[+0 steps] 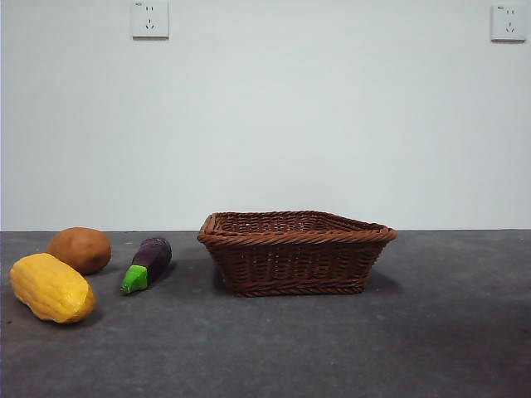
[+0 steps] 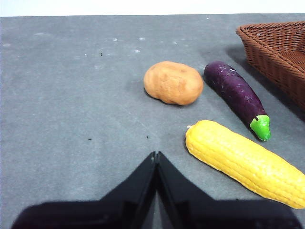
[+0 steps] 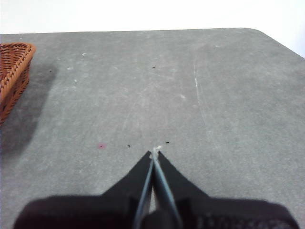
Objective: Help me put the vegetables on the table into the basket
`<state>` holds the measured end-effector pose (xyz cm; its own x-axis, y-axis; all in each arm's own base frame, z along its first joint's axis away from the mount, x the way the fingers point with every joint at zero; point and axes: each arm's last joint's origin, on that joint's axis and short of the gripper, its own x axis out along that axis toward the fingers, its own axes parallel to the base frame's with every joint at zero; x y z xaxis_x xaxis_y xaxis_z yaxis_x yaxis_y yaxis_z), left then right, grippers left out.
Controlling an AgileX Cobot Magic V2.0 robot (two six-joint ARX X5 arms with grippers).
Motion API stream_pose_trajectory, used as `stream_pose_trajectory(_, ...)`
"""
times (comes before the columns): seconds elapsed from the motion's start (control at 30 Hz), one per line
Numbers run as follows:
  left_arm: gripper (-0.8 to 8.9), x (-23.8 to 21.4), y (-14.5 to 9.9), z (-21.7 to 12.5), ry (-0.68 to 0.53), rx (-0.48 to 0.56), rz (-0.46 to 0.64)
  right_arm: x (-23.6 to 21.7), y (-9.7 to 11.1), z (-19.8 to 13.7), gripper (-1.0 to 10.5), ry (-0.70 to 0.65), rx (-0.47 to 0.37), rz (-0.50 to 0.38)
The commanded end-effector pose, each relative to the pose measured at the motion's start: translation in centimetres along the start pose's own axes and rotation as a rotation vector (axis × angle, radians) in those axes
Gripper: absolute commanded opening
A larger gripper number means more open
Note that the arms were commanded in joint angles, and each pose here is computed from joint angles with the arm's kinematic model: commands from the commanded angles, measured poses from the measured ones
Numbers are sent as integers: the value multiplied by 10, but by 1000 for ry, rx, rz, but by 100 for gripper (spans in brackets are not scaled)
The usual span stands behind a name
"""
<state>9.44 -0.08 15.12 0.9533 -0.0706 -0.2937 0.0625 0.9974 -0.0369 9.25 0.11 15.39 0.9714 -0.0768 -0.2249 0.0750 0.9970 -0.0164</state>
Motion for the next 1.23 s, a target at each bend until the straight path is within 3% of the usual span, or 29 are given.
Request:
stream_pose_trajectory(0.03,-3,1,0,-2,5,2,6,1,0,-1,1,-2,13,-3)
stream_pose_trajectory(0.17,-3,1,0,-2,4,-13,6,1,0,-1,0,-3,25,5)
stream_pose_trajectory(0.27,-3,1,0,-2,5,-14,5,1,2,-1,1,0,108,64)
stream_pose_trajectory(0.47,-7,0,0,1,-9,-67,-4,0,3,4,-8,-36,178,93)
stream_pose_trajectory(0.7,-7,-12,-2,28,-58,-125,-29,-15,1,38,-9,-126,253,116)
stream_pose_trajectory(0.93,-6,-29,-6,76,-24,-178,-107,-29,3,89,-9,-96,247,214)
stream_pose_trajectory(1.23,-7,-41,-10,149,63,-142,-160,-29,9,157,-9,160,132,344)
